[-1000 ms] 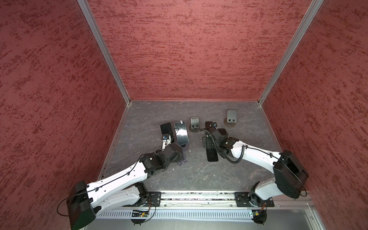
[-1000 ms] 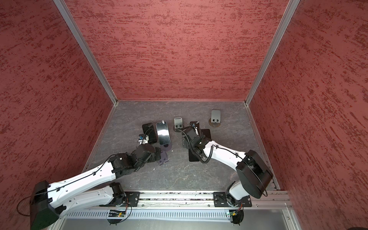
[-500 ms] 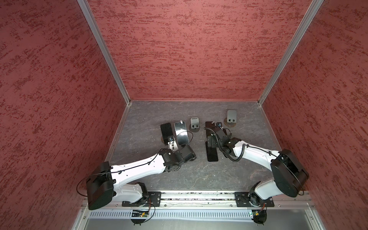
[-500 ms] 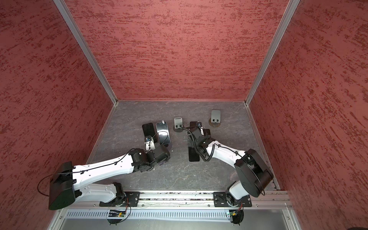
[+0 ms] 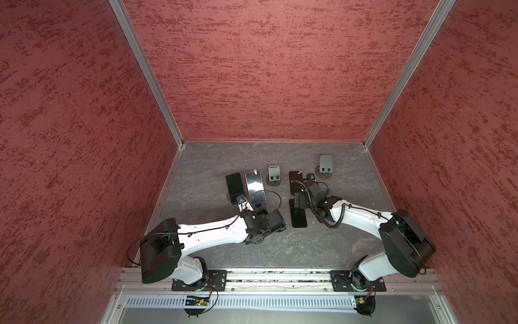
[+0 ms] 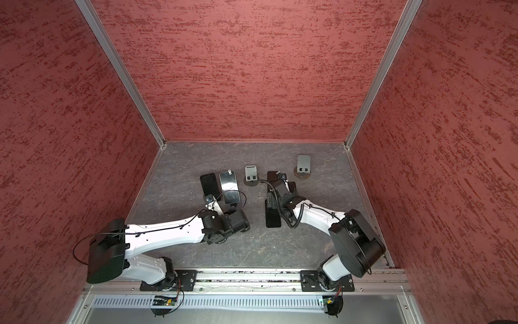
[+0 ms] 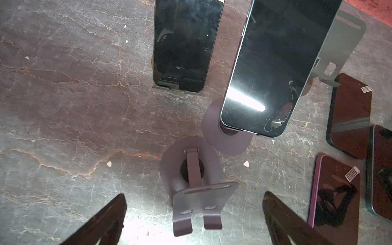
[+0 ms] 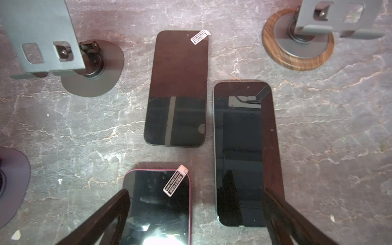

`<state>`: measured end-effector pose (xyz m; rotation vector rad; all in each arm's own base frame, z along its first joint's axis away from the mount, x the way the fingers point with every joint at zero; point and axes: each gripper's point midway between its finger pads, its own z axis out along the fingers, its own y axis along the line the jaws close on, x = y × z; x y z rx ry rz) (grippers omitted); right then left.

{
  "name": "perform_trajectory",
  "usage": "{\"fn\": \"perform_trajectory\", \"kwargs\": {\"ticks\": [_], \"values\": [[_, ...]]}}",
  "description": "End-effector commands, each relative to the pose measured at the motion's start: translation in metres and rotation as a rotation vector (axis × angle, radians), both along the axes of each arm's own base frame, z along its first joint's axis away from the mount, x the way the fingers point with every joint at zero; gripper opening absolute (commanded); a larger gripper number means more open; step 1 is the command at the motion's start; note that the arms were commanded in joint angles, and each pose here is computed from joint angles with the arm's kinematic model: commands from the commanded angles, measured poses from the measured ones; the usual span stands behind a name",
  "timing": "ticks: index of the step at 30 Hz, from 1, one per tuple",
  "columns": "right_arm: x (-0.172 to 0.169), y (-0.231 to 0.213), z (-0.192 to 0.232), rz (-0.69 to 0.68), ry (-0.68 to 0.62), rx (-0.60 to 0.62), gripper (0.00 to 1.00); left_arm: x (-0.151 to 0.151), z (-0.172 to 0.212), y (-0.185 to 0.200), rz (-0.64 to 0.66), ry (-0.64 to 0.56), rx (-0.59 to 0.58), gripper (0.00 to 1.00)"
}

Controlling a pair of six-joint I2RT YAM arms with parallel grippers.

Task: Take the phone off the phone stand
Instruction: 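Move the left gripper down onto the empty purple stand nearer the robot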

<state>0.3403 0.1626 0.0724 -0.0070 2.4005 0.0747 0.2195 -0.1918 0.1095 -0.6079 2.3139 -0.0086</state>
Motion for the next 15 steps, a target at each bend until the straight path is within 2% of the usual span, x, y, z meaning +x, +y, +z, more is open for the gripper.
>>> {"fn": "perform_trajectory", "kwargs": {"ticks": [1,5,14,15], "values": [[0.003,-0.002,0.005,0.002,-0.027,0.034,0.99,0.011,0.003,-0.015,-0.007,-0.024,-0.038,1.00],[0.002,-0.005,0.002,0.006,-0.020,0.045,0.99,0.016,-0.006,-0.026,-0.052,0.029,-0.011,0.99],[0.000,-0.017,-0.003,-0.012,-0.012,0.063,0.99,0.012,-0.027,-0.030,-0.051,0.116,0.031,0.97],[0.001,-0.018,0.007,-0.013,-0.035,0.079,0.99,0.010,-0.029,-0.028,-0.037,0.120,0.036,0.96]]}}
